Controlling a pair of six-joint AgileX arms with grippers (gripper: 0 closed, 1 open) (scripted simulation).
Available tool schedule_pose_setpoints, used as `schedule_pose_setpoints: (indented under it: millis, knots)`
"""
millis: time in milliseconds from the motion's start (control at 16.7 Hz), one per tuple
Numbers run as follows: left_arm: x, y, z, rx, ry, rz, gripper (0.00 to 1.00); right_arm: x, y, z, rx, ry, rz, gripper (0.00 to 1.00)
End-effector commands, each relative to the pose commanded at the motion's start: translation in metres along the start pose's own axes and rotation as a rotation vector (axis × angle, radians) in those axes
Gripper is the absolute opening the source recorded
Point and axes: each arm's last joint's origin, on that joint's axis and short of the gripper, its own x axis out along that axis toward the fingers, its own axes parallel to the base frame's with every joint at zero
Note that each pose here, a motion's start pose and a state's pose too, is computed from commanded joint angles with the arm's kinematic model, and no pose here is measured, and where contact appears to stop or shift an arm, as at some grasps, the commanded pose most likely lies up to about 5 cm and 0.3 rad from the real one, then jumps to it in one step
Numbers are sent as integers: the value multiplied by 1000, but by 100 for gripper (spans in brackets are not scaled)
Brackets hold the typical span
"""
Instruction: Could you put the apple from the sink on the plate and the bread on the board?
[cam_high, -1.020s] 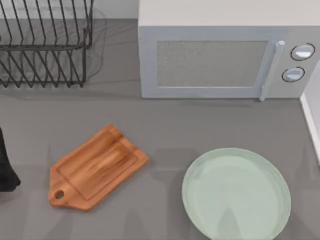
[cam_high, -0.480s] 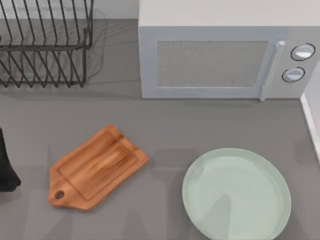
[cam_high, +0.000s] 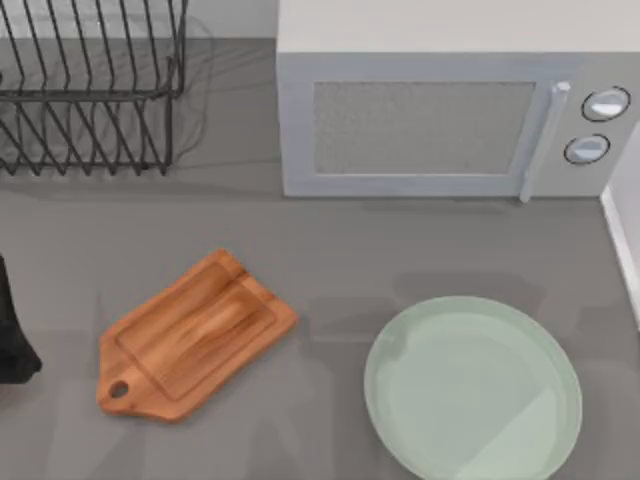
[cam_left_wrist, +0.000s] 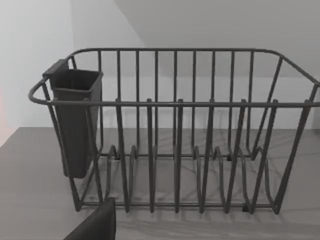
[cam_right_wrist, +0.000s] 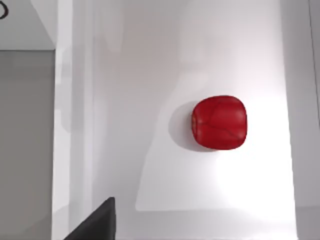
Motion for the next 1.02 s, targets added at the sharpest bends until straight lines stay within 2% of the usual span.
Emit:
schedule_pose_setpoints:
  millis: [240,540,720,1020]
  knots:
    - [0,0,0,0,0,0,100,76,-25,39,-2,280,40,100]
    - [0,0,0,0,0,0,100,150,-46,48,2,501,92,100]
    - [0,0,0,0,0,0,100,166,-51,47,3,546,105,100]
    - [0,0,0,0,0,0,100,166,-48,47,-1,545,106,100]
